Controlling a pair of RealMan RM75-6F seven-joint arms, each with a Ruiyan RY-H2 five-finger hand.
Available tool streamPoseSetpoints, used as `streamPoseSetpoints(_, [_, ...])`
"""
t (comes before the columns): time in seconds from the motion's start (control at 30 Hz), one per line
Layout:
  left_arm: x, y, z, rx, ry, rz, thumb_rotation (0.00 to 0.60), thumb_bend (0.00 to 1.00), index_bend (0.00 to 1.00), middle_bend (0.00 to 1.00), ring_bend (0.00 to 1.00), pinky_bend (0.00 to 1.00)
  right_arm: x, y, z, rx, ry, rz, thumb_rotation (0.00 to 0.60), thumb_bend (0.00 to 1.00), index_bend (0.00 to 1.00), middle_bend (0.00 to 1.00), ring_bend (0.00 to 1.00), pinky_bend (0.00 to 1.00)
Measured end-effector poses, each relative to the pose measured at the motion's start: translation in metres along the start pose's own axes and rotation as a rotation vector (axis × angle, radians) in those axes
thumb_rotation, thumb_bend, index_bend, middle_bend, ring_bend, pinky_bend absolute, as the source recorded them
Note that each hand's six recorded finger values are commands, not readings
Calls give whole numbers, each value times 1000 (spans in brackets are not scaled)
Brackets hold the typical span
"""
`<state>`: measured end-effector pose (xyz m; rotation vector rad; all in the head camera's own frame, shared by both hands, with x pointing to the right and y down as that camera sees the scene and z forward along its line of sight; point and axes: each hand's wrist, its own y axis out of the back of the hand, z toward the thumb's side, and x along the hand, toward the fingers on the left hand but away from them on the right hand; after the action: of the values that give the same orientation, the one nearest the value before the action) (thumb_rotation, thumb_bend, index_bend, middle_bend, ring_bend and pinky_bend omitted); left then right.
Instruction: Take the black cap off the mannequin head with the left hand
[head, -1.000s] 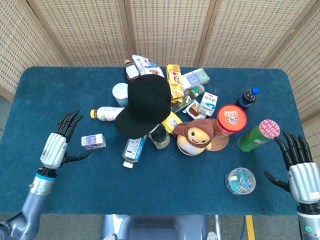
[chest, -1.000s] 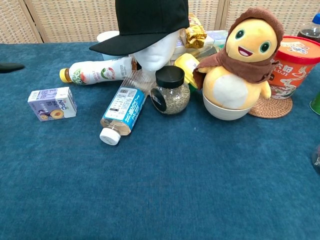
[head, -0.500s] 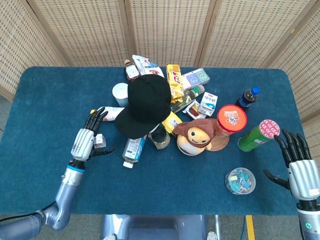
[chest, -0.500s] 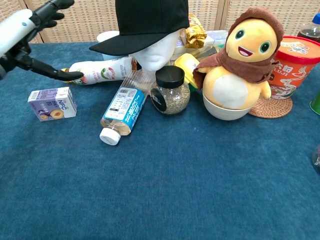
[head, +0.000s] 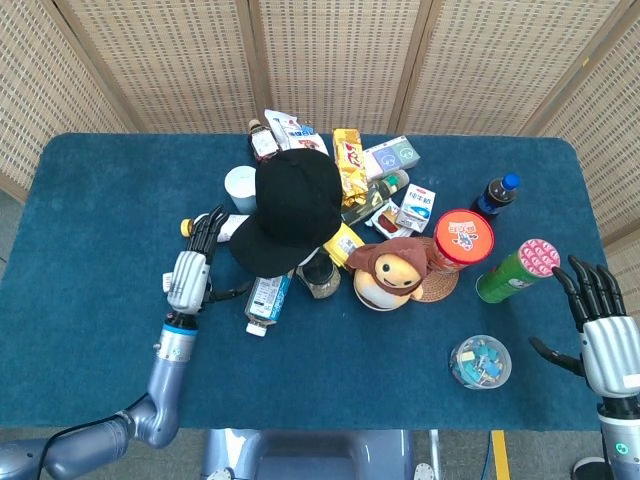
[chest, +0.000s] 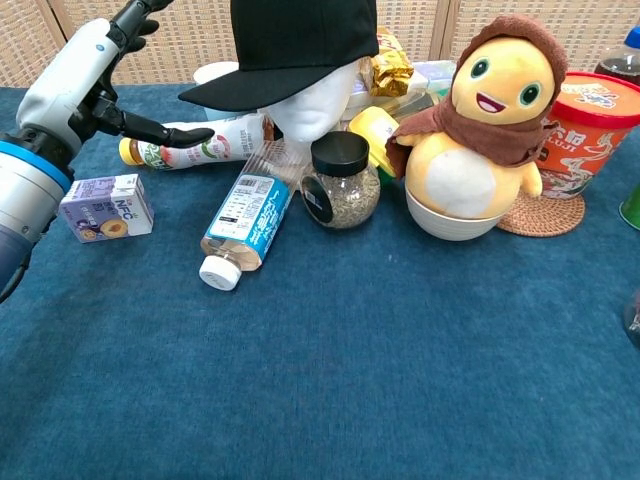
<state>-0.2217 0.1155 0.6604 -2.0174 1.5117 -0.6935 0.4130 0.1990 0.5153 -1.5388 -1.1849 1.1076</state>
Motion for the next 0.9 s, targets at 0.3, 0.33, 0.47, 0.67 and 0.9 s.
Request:
streamPoseSetpoints(0.3, [4, -5, 3, -13, -1, 72, 600, 295, 327, 160, 141, 292, 1, 0, 2, -6, 12, 2, 600, 0, 69, 0, 0, 0])
streamPoseSetpoints(0.33, [5, -6, 3, -13, 2, 77, 600, 308, 351, 182, 160, 313, 1, 0, 2, -6, 12, 2, 600, 0, 69, 0, 0, 0])
streamPoseSetpoints(0.47, [6, -8, 4, -33, 6, 93, 600, 371, 504, 328, 287, 433, 1, 0, 3, -9, 15, 3, 600, 0, 69, 0, 0, 0])
streamPoseSetpoints(0.67, [7, -3, 6, -37, -5, 142, 600, 397, 615, 432, 377, 523, 2, 0, 4, -12, 22, 7, 600, 0, 69, 0, 0, 0])
streamPoseSetpoints(0.9, [11, 6, 6, -28, -19, 183, 600, 399, 643, 459, 400, 542, 2, -1, 4, -13, 25, 12, 600, 0, 69, 0, 0, 0])
